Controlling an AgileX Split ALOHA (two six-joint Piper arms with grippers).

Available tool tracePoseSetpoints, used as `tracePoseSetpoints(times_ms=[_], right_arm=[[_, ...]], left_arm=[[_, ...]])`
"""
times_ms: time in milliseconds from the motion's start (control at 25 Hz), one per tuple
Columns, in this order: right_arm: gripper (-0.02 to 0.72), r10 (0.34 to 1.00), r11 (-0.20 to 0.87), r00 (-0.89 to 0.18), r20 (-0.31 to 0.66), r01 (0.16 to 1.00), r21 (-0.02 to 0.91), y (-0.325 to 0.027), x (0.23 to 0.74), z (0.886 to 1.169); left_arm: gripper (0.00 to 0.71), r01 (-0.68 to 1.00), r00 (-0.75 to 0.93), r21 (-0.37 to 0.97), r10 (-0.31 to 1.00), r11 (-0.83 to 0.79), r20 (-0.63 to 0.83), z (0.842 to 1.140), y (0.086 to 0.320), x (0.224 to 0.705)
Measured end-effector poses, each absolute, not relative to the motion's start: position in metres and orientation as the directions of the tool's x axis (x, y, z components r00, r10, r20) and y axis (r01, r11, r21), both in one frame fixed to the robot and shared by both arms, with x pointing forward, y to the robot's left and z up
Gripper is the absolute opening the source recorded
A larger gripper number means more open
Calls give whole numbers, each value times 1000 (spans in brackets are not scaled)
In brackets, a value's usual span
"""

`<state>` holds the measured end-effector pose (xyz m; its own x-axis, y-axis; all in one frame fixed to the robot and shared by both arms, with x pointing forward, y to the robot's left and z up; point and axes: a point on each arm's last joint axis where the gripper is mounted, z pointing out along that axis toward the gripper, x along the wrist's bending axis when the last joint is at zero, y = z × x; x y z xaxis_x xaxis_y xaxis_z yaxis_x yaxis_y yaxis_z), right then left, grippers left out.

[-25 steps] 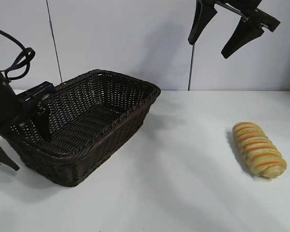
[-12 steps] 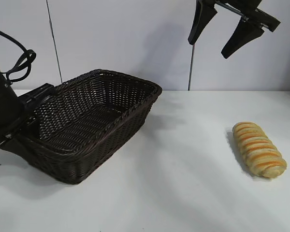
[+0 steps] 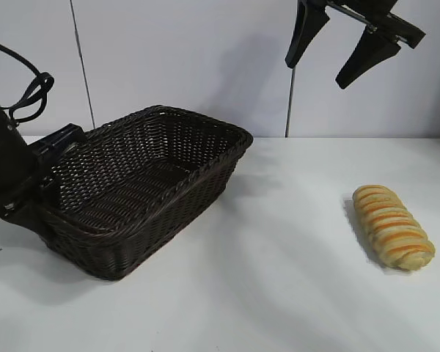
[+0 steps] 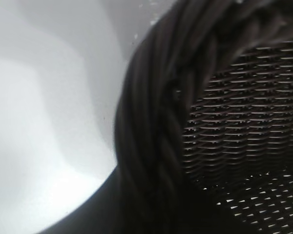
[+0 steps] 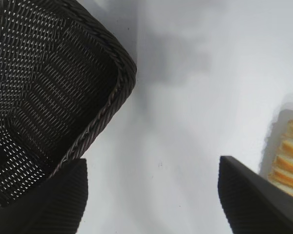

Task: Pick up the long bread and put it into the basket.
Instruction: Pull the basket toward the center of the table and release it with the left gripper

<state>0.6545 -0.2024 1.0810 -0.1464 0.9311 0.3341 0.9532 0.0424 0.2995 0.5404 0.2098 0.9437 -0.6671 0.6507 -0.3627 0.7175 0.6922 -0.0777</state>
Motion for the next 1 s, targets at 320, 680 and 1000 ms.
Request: tracePoseSetpoints(times_ms=[320,680,1000], right_arm=[[538,931,42,-146,334,953,299,-202,655,1081],[538,931,43,-146,334,953,299,-202,654,1081],[538,931,42,-146,334,953,300,-202,655,1081]], left_arm=[[100,780,-589,-45,708,624,-389,961,208,543],[100,859,-464,8,785,512,-410,977,205,553],[100,961,-241,30,891,273,-385,980,197,573]])
